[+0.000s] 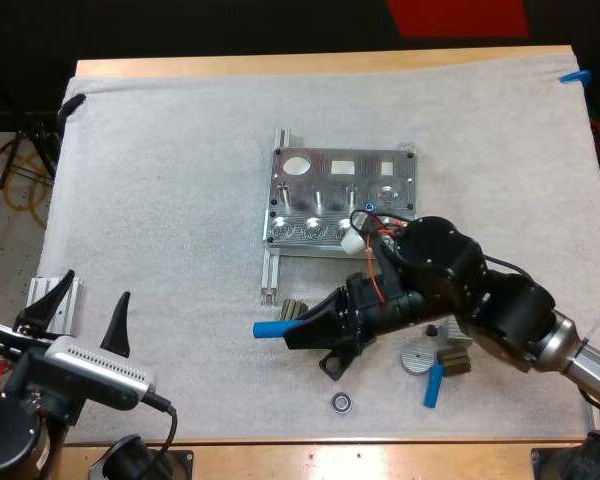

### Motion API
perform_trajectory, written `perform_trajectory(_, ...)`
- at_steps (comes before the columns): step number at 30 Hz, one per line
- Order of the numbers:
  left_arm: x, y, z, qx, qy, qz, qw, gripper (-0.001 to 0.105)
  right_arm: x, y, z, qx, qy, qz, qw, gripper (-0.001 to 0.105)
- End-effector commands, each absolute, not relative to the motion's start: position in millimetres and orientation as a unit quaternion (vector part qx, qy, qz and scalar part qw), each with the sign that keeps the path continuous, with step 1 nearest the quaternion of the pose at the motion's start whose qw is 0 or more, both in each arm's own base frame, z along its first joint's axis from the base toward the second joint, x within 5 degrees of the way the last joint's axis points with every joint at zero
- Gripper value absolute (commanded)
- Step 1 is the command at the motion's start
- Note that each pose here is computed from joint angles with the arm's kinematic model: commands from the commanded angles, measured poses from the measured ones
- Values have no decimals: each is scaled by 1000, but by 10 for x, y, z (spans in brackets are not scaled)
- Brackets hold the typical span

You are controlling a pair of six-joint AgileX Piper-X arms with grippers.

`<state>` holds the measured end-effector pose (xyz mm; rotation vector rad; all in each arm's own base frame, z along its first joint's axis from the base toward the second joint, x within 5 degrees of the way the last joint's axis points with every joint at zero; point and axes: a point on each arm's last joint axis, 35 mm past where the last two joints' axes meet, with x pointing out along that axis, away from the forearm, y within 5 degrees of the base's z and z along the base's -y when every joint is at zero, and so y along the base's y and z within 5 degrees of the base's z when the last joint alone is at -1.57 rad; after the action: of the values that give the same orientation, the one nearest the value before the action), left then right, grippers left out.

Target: Load cells from left to right

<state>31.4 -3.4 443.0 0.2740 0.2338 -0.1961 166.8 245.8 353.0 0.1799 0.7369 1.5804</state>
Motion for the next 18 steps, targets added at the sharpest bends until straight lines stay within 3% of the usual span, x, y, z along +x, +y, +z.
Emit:
perform_trajectory(1,308,-32,4463,113,108,-101,983,48,1657,2443,3571,74,310,695,644,0)
perform_trajectory(6,288,-61,4446,76,124,-152,978,47,1661,2414,3554,54,306,670,674,0)
perform_trajectory(8,242,-84,4437,70,142,-224,961,47,1654,2365,3565,28,301,641,706,0)
perform_trajectory(11,179,-74,4425,73,166,-275,944,47,1640,2286,3585,-8,307,595,743,0)
perform_trajectory(18,14,57,4276,93,238,-297,920,47,1618,2106,3716,-123,331,487,799,0)
